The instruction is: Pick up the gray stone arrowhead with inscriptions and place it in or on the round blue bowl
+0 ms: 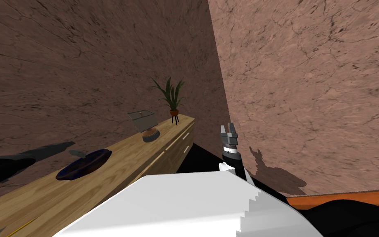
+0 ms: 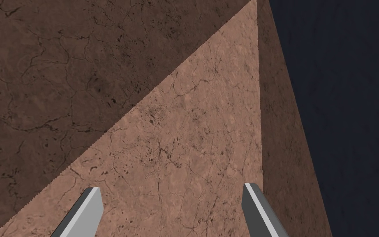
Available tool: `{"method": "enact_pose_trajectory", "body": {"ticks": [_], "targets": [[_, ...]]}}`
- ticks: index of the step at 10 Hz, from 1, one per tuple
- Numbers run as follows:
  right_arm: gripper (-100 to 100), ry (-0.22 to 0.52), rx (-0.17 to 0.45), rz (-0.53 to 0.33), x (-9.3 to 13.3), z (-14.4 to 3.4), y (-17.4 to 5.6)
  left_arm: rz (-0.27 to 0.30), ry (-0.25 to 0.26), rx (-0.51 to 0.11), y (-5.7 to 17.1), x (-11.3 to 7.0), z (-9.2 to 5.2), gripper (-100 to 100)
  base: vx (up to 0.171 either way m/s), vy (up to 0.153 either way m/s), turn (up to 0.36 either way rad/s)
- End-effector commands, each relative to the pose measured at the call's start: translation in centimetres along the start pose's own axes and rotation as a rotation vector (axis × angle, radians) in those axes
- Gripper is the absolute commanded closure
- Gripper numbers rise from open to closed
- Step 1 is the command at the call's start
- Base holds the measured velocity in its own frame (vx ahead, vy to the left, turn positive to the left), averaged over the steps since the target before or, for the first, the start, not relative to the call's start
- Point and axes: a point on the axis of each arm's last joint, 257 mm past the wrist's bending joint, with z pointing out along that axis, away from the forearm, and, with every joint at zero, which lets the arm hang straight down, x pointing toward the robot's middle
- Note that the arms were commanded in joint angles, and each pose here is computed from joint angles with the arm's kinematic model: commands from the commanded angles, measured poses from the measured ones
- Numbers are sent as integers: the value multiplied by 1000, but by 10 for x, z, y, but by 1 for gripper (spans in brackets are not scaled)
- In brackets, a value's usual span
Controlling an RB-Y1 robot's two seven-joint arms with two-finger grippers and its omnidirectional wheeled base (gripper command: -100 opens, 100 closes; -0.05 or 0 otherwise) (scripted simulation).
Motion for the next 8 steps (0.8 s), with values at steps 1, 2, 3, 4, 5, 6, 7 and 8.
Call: {"method": "enact_pose_trajectory", "body": {"ticks": [1, 2, 3, 4, 5, 6, 7, 8], "targets": [[0, 0, 0, 0, 0, 0, 0, 7, 12, 15, -19, -1, -3, -100, -9, 25, 80], [0, 0, 0, 0, 0, 0, 0, 6, 6, 18, -21, -4, -3, -100, 0, 0, 0], [0, 0, 0, 0, 0, 0, 0, 11, 13, 31, -35, -4, -5, -100, 2, -5, 48], [0, 0, 0, 0, 0, 0, 0, 16, 20, 45, -49, -4, -7, -100, 2, -10, 89], [0, 0, 0, 0, 0, 0, 0, 13, 17, 39, -42, -5, -7, -100, 1, -9, 13], [0, 0, 0, 0, 0, 0, 0, 13, 17, 39, -43, -5, -7, 0, 0, 0, 0], [0, 0, 0, 0, 0, 0, 0, 13, 17, 39, -43, -5, -7, 0, 0, 0, 0], [0, 0, 0, 0, 0, 0, 0, 13, 17, 39, -43, -5, -7, 0, 0, 0, 0]]}}
